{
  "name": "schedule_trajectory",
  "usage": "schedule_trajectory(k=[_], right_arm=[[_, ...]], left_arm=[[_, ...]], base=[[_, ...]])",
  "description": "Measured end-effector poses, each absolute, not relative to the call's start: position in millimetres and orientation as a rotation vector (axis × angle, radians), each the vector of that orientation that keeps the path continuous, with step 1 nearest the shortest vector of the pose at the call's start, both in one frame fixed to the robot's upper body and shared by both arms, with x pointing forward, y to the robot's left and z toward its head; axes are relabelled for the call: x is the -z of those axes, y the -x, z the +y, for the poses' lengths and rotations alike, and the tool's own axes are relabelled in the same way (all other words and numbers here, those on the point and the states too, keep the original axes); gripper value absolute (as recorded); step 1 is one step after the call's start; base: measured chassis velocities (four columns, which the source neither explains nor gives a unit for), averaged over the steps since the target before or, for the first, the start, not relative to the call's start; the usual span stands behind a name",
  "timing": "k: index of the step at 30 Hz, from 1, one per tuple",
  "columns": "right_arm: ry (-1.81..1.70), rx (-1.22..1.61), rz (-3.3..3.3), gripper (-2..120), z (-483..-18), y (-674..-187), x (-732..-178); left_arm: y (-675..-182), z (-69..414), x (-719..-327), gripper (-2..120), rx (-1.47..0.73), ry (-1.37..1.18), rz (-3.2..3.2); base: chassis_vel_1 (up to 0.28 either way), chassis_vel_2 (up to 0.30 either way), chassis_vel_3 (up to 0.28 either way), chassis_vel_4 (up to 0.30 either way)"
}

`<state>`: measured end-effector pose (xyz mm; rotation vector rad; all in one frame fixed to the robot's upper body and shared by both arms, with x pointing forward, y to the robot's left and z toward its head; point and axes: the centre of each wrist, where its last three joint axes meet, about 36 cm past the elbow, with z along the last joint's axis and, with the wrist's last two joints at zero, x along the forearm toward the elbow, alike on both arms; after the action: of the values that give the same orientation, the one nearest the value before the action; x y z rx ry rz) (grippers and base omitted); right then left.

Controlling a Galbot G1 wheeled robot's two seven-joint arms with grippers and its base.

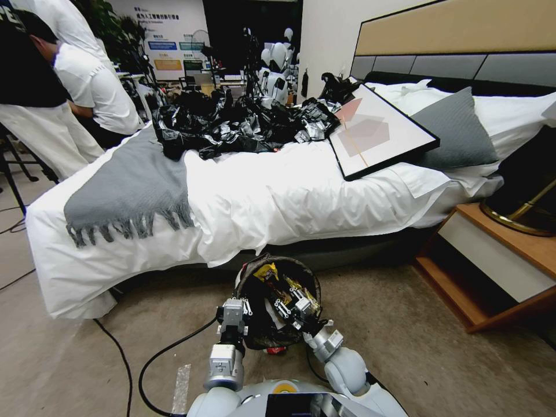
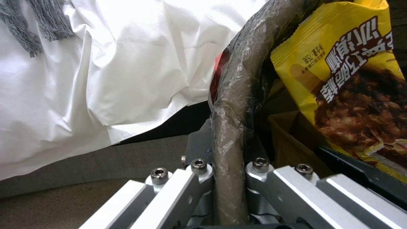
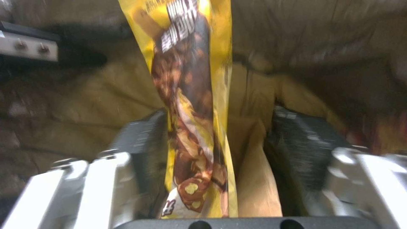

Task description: Pick up the trash bin, then pick up the garbage from the floor and place it into the trash bin.

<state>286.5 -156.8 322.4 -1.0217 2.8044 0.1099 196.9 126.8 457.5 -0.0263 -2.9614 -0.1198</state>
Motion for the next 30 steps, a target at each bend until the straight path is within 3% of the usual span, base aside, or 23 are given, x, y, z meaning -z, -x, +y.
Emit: schedule_trajectory(k=[1, 5, 12, 21, 30], right_arm=[[1.022, -0.110, 2.804, 75, -156.8, -286.5, -322.4], [1.030, -0.102, 2.772, 96, -153.7, -281.7, -332.6], [1.030, -0.103, 2.706, 111, -148.4, -276.8, -353.4], [1.004, -0.132, 2.614, 115, -141.5, -270.7, -390.6], [0.838, -0.150, 2.541, 105, -151.1, -269.9, -436.4]], left_arm=[[-196.9, 126.8, -457.5, 1, 0.120, 0.026, -2.961], [-196.4, 127.1, -457.5, 1, 0.122, 0.026, -2.960], [-196.1, 127.0, -456.5, 1, 0.125, 0.027, -2.957], [-196.3, 126.1, -452.9, 1, 0.124, 0.029, -2.945], [-196.0, 126.4, -452.4, 1, 0.125, 0.024, -2.942]], base=[[0.000, 0.000, 0.000, 0.000], [0.000, 0.000, 0.000, 0.000], [0.000, 0.000, 0.000, 0.000], [0.000, 0.000, 0.000, 0.000], [0.000, 0.000, 0.000, 0.000]])
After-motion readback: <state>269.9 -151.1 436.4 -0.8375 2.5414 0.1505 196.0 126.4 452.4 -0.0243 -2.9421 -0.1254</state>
